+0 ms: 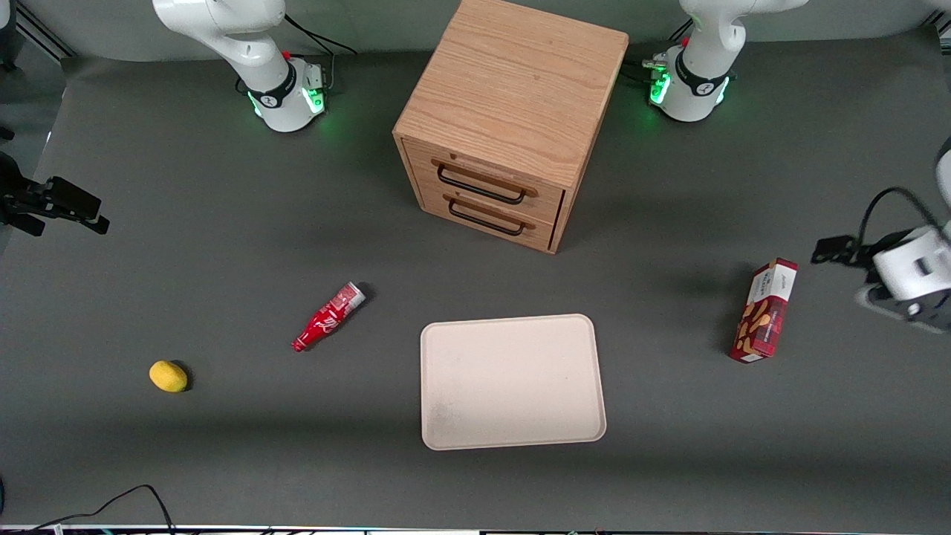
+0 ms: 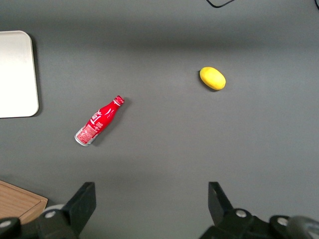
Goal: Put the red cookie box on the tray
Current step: 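Move the open left gripper down over the red plaid cookie box, then close the left gripper on the cookie box and lift it upright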
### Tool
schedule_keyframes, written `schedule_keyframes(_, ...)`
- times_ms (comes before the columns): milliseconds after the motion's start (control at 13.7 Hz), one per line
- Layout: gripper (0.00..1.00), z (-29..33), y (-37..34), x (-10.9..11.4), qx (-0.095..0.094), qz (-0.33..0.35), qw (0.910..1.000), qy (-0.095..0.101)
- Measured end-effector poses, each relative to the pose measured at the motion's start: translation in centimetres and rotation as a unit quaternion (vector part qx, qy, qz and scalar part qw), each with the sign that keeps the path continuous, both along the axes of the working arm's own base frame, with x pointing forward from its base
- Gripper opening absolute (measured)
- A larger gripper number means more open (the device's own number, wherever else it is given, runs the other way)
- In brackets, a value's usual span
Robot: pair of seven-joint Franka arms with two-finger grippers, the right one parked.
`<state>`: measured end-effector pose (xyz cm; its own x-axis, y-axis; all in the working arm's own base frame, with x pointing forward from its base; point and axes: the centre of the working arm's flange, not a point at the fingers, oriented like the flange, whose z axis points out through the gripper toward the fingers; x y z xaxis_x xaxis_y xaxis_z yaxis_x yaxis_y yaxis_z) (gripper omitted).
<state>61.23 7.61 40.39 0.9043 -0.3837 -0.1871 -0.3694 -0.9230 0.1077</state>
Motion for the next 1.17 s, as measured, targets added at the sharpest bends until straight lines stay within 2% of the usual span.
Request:
schedule_keyframes(219, 1.00, -7.4, 0.1, 0.3, 0.001, -0.004, 0.9999, -0.014)
schedule_keyframes(657, 1.00, -15.0, -0.1, 0.1, 0.010, -0.011, 0.9986, -0.050)
schedule_keyframes(803, 1.00, -17.0, -0.1, -0.5, 0.008, -0.008, 0.9986, -0.051)
schedule_keyframes(949, 0.95, -17.6, -0.2, -0.8, 0.001, 0.000, 0.9988, -0.050)
schedule_keyframes(1095, 0.79, -17.6, -0.2, -0.8, -0.006, 0.009, 0.9986, -0.051)
schedule_keyframes(1168, 0.63, -17.6, -0.3, -0.8, -0.008, 0.010, 0.9986, -0.051)
